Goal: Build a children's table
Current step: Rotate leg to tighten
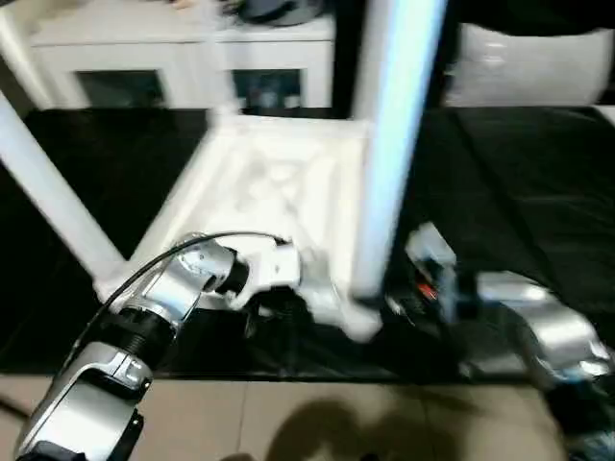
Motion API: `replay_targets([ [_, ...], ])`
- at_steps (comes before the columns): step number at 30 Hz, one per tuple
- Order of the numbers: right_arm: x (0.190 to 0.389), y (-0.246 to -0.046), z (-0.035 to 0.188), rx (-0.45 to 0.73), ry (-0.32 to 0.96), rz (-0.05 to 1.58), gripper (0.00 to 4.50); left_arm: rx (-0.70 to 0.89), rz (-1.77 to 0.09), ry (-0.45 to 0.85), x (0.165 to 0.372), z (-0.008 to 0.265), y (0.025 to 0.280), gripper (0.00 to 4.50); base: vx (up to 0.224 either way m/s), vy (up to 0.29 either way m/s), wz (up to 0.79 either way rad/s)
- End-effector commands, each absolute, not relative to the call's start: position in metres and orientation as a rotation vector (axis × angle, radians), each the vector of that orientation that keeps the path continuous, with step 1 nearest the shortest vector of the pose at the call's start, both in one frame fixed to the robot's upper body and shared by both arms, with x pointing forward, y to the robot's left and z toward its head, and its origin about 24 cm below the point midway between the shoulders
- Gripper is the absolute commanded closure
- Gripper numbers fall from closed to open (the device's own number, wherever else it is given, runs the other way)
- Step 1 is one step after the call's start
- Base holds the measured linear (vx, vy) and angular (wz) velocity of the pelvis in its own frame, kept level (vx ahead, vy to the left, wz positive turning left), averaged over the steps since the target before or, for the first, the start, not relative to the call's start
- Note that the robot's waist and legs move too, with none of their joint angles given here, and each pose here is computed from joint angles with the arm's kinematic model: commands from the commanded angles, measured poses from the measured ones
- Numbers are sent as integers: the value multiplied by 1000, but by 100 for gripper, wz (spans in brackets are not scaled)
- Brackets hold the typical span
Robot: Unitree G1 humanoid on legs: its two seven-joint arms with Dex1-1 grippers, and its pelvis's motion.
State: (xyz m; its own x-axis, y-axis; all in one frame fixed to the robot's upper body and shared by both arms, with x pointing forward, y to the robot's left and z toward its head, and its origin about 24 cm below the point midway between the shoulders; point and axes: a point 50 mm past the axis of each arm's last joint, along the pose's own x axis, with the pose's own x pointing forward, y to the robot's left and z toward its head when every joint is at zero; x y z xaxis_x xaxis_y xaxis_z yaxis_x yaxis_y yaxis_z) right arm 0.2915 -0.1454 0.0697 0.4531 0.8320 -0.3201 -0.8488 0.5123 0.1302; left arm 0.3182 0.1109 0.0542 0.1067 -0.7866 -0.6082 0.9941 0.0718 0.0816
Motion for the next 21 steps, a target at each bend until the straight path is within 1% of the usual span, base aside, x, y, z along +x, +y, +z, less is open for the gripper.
replay_targets([
  [1, 303, -137, 62, -59, 410, 887, 255, 500, -1435, 360, 317, 66, 76, 450, 0, 0, 0],
  [4, 316, -122, 61, -36, 404, 733, 256, 462, -1310, 343, 323, 71, 60, 450, 0, 0, 0],
  [6, 319, -117, 61, -33, 394, 708, 256, 456, -1278, 339, 325, 72, 56, 450, 0, 0, 0],
  [8, 320, -105, 62, -28, 361, 721, 256, 442, -1246, 333, 325, 74, 47, 450, 0, 0, 0],
  [9, 319, -105, 62, -29, 359, 724, 222, 441, -1246, 332, 325, 75, 46, 450, 0, 0, 0],
  [11, 319, -105, 61, -28, 356, 725, 187, 441, -1244, 331, 324, 75, 45, 450, 0, 0, 0],
  [13, 318, -105, 61, -25, 356, 730, 177, 450, -1240, 335, 324, 75, 46, 450, 0, 0, 0],
  [14, 316, -112, 63, -31, 338, 750, 154, 479, -1228, 345, 325, 73, 54, 450, 0, 0, 0],
  [15, 315, -114, 63, -36, 330, 758, 154, 488, -1227, 348, 326, 72, 57, 450, 0, 0, 0],
  [16, 315, -114, 63, -36, 330, 758, 145, 488, -1227, 348, 326, 72, 57, 450, 0, 0, 0],
  [18, 311, -121, 66, -48, 303, 795, 122, 509, -1219, 358, 327, 71, 65, 450, 0, 0, 0],
  [19, 310, -124, 67, -56, 290, 816, 122, 519, -1219, 361, 328, 70, 68, 450, 0, 0, 0],
  [20, 307, -127, 69, -66, 278, 844, 103, 528, -1222, 365, 328, 69, 71, 450, 0, 0, 0],
  [21, 304, -133, 71, -78, 264, 876, 103, 538, -1241, 362, 328, 69, 75, 450, 0, 0, 0],
])
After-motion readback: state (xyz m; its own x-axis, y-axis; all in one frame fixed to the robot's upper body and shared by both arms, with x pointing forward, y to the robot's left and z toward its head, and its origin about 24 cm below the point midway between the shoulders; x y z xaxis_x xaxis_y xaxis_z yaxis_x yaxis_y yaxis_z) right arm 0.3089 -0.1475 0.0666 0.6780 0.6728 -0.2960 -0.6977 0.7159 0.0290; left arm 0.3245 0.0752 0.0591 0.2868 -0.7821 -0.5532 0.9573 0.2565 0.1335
